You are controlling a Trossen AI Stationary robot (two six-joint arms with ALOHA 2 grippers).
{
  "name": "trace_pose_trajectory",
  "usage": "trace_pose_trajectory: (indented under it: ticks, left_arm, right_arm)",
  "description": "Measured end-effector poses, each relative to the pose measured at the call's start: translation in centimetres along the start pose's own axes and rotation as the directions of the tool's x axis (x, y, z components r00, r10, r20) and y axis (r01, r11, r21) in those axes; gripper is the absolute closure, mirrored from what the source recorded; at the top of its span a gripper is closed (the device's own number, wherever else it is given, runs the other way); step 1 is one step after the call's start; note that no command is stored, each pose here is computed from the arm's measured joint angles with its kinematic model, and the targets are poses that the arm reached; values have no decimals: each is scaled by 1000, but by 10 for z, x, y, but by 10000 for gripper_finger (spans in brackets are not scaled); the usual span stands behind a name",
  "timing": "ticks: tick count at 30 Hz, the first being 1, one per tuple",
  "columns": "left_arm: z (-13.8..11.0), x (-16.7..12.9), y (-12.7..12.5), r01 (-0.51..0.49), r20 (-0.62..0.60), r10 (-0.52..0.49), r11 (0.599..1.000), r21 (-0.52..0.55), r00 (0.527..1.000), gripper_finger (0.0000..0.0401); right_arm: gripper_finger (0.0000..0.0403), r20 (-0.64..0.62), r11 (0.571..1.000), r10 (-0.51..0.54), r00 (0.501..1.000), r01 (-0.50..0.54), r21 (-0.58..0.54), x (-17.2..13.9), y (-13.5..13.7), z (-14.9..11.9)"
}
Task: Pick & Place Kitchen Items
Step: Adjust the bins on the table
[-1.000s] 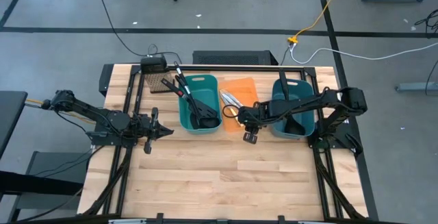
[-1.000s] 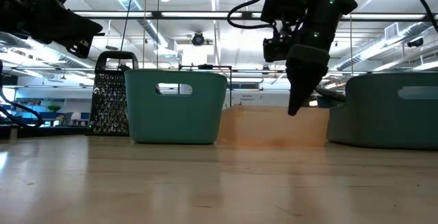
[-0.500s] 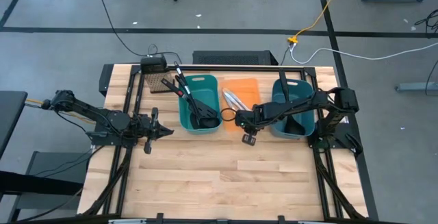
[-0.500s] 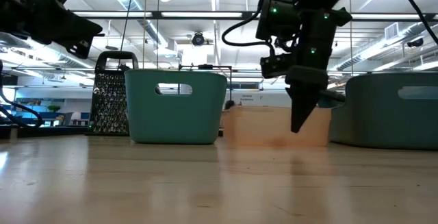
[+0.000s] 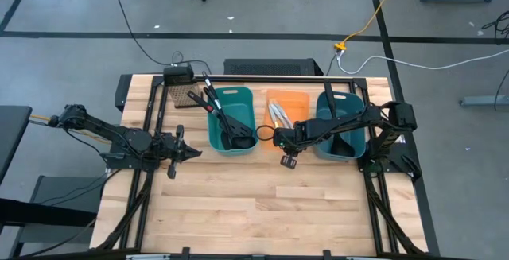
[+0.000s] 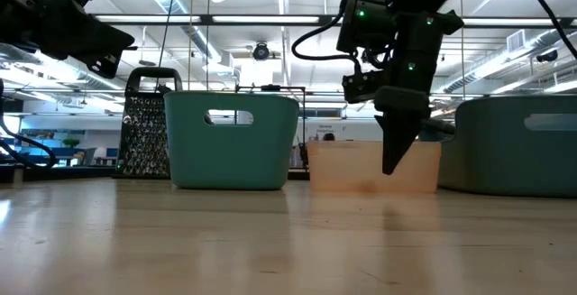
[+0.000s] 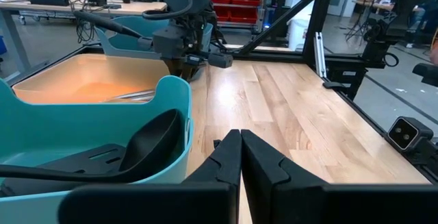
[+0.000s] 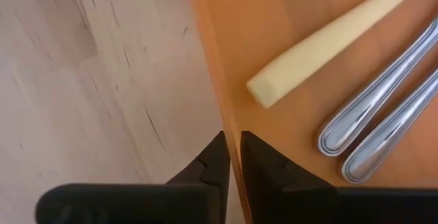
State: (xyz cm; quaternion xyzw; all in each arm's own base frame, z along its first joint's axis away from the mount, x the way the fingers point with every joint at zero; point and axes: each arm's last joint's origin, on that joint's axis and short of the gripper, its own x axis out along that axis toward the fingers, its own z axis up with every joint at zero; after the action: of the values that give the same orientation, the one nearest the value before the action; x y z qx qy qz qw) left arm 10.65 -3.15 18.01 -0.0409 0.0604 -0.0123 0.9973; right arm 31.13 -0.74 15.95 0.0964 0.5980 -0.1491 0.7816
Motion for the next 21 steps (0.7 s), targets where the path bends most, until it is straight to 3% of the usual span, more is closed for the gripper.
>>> trace_pose_trajectory:
  ticks: [16, 21]
  left_arm:
    - [0, 0, 0, 0, 1, 0, 1000, -1, 1000, 389]
    - [0, 0, 0, 1, 1, -1, 1000, -1, 1000, 389]
  right_arm:
    - [362, -43, 959, 37, 998, -48, -278, 0, 1, -3]
    - [362, -50, 950, 39, 998, -52, -308, 0, 0, -4]
